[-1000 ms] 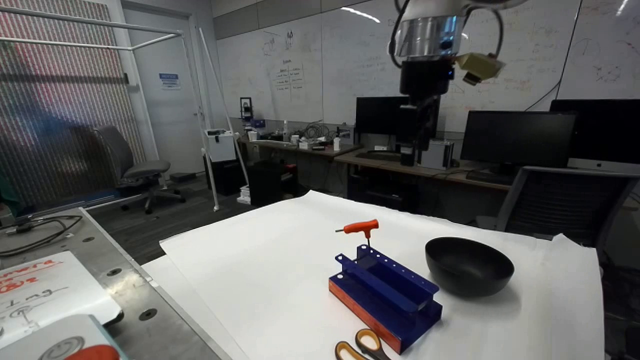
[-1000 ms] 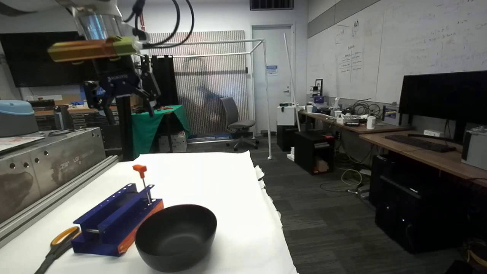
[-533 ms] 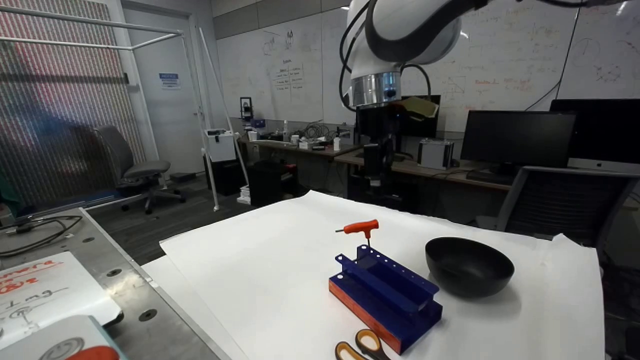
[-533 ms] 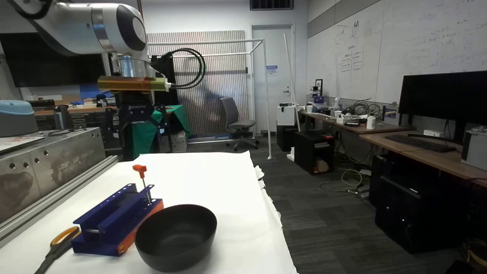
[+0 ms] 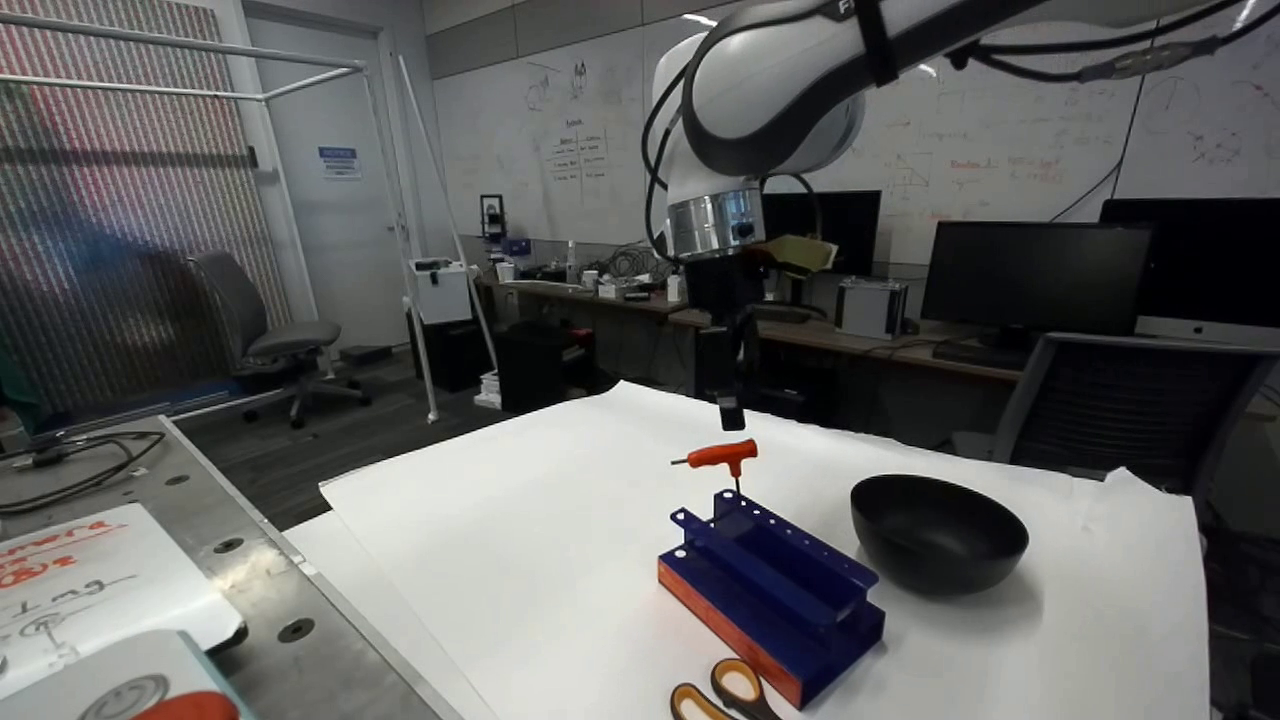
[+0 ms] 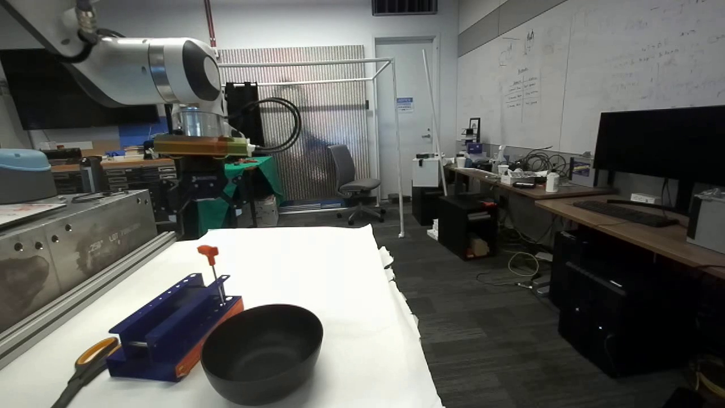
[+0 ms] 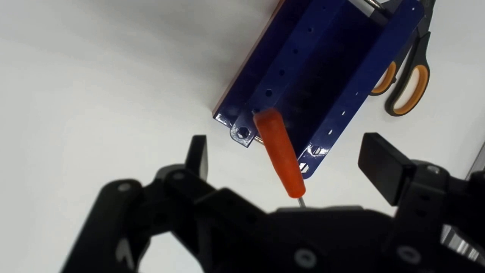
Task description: Pick the orange object and put it in the bowl
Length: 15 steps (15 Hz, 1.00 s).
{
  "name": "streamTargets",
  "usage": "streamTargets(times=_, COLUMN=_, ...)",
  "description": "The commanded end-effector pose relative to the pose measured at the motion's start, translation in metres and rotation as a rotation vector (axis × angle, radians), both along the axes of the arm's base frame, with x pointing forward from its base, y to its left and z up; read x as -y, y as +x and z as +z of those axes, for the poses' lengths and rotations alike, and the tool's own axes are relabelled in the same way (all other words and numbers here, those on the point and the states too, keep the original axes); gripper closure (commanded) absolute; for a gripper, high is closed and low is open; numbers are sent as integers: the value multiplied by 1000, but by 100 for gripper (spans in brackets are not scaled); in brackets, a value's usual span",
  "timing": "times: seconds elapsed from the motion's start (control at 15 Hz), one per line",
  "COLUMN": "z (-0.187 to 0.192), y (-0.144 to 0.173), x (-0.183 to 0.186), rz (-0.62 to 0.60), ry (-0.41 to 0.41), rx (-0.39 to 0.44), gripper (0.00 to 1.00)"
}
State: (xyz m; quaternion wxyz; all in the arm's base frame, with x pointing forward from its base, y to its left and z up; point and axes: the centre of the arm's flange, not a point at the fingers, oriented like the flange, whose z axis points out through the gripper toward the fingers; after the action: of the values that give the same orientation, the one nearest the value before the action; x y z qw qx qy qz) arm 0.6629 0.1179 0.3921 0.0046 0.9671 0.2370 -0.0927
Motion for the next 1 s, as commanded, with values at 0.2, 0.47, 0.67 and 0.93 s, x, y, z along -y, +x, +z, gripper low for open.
streamTargets(times=0.2, z=-27, y=14, x=-15, rz=27, ry=-5, rx=-35, gripper=0)
streamTargets(times=0.47, z=-39, y=14, x=-18, rz=28, ry=-13, rx=-39, gripper=34)
streamTargets(times=0.67, z=-42, y=14, x=-17, rz=23, ry=-10, rx=-42, gripper=58)
streamTargets(times=0.93, z=-36, y=14, x=-13, rz=12, ry=-14, rx=-41, gripper=89)
